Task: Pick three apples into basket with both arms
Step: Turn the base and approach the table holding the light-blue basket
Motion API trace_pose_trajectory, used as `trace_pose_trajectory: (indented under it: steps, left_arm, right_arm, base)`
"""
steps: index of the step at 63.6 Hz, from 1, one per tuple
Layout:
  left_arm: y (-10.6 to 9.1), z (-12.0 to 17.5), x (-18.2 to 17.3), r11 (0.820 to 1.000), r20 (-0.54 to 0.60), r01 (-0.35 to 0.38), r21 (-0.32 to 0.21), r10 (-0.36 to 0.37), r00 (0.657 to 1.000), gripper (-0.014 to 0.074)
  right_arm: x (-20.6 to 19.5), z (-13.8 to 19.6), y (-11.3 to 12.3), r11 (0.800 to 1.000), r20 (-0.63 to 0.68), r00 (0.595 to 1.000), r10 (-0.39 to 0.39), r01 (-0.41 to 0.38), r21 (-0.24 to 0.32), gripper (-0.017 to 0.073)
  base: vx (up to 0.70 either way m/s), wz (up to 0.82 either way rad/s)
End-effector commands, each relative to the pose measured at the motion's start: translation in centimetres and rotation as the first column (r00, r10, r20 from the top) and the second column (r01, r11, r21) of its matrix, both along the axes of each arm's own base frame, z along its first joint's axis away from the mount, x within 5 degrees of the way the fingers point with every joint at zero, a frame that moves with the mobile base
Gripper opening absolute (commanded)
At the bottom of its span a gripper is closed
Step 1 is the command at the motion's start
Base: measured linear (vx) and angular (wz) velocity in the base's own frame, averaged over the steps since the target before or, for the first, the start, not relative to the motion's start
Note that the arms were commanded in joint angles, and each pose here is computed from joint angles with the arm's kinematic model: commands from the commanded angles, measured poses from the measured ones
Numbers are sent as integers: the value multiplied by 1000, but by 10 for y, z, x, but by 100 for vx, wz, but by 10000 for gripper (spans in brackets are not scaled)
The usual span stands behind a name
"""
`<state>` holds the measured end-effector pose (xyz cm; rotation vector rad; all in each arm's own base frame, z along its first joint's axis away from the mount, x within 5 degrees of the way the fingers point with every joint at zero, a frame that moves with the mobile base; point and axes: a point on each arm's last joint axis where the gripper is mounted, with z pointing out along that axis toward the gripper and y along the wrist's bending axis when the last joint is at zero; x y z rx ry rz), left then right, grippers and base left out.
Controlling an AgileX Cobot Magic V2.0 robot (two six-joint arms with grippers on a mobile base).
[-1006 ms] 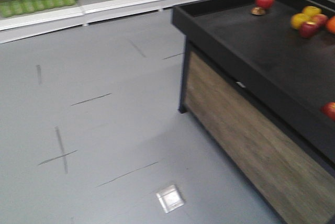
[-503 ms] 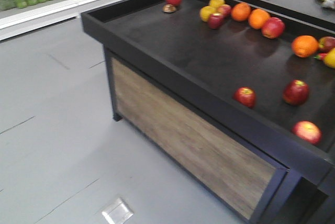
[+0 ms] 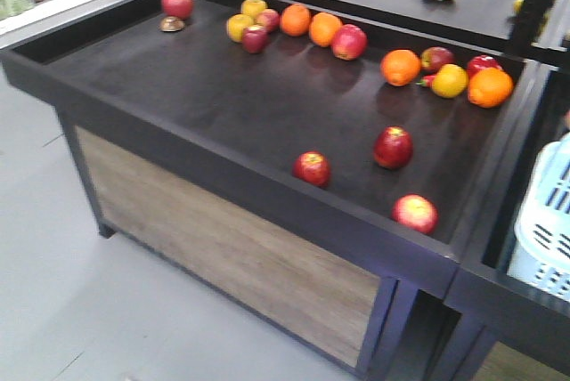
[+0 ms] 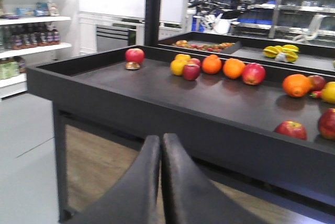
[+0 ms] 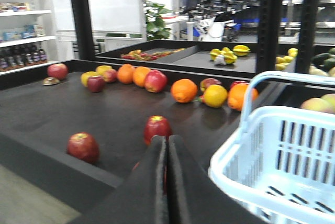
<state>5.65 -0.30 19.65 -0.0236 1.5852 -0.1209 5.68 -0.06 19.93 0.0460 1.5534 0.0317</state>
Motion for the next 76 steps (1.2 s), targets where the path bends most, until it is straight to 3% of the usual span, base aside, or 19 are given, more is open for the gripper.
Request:
trace_pose_trajectory:
  steps: [1, 76]
  left_arm:
    - [-1, 0, 1, 1000, 41, 16, -11, -15, 999, -6]
    - [-1, 0, 1, 1000, 41, 16, -11, -15, 999, -6]
  right_arm:
    - [1, 3, 0, 1000, 62, 998, 1, -1, -11, -9]
    - [1, 3, 0, 1000, 63, 998, 1, -1, -11, -9]
  base:
    - [9, -40]
    - [10, -42]
